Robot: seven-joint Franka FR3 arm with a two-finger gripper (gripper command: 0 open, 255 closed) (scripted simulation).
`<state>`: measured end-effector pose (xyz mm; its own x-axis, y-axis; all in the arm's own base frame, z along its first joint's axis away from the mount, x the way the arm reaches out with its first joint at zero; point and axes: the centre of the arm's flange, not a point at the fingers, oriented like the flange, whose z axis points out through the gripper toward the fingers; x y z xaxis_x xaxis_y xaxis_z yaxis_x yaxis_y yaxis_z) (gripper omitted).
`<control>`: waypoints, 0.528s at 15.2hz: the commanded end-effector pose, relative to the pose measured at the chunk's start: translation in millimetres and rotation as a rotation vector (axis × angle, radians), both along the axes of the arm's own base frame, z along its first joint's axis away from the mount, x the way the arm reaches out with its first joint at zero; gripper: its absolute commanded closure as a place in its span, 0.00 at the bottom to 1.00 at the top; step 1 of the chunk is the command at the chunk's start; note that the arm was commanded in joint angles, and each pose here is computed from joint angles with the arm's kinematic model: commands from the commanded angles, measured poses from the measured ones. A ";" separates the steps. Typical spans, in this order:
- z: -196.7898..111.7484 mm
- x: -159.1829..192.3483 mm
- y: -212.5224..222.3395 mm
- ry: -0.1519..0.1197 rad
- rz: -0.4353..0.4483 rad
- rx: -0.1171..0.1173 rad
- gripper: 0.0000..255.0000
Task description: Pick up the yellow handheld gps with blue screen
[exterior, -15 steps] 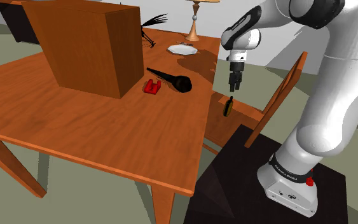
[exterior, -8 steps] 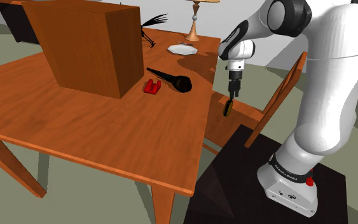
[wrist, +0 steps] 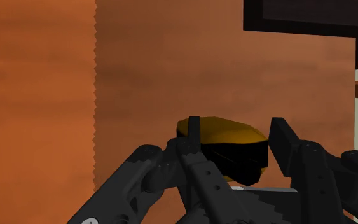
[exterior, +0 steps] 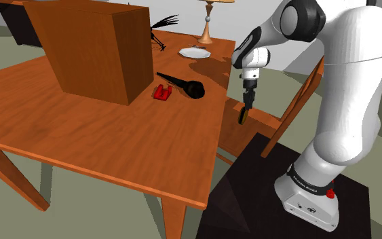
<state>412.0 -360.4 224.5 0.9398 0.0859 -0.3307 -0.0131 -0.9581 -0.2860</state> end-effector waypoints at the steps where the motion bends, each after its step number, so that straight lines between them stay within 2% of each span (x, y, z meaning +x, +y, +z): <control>1: -1.3 -0.1 0.2 0.001 0.000 0.000 1.00; 8: 4.1 -0.2 -0.3 0.001 0.000 0.000 1.00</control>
